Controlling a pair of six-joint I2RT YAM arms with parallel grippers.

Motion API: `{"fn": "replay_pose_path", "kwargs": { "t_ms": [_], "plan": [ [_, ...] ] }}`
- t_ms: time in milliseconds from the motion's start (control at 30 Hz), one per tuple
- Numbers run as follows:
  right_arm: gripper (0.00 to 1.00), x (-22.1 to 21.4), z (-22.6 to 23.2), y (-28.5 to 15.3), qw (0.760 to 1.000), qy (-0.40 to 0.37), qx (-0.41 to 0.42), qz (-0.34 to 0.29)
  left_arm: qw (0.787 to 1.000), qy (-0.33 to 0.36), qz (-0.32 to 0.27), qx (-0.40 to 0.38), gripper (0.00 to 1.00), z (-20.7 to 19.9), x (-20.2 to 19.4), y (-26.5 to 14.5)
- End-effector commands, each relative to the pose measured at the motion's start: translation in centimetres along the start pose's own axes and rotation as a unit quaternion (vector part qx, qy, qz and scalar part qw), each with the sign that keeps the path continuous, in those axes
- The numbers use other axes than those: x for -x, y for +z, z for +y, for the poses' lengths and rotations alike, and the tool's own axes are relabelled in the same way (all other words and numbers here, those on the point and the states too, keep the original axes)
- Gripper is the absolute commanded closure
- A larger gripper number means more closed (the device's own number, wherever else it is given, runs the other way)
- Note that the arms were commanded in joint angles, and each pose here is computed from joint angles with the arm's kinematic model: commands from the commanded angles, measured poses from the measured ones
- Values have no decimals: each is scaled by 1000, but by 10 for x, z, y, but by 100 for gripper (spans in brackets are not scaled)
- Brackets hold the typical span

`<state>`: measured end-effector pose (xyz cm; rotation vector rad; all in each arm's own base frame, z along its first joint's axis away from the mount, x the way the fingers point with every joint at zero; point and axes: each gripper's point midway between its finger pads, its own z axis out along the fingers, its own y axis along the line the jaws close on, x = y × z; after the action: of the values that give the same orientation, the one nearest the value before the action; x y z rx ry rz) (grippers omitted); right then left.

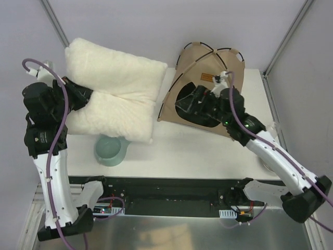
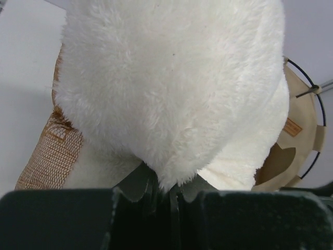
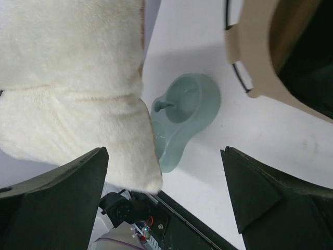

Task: Set up the pet tent

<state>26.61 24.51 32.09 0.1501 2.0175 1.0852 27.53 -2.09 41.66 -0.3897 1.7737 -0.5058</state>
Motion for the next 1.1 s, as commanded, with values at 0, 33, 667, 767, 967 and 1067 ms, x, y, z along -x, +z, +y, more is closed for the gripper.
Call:
{"fn": "replay_pose_path", "kwargs": {
  "t_ms": [0,33,667,767,967,1067],
  "plan": [
    [1,10,66,41,994,-22,102,-43,998,-56,17,-37,100,-21,-16,-24],
    [1,4,73,51,993,-25,112,-38,997,-60,21,-42,100,-25,-18,-29],
    [100,-71,184,58,954,-63,277,95,972,-64,161,-158,100,-60,-71,-32],
    [100,-81,174,41,959,-84,251,104,958,-22,196,-211,100,-75,-87,-37],
    [100,-95,125,12,974,-96,176,105,925,16,263,-272,100,-99,-127,-33],
    [100,-95,109,-2,979,-100,149,101,906,50,276,-318,100,-125,-144,-34]
  ]
}}
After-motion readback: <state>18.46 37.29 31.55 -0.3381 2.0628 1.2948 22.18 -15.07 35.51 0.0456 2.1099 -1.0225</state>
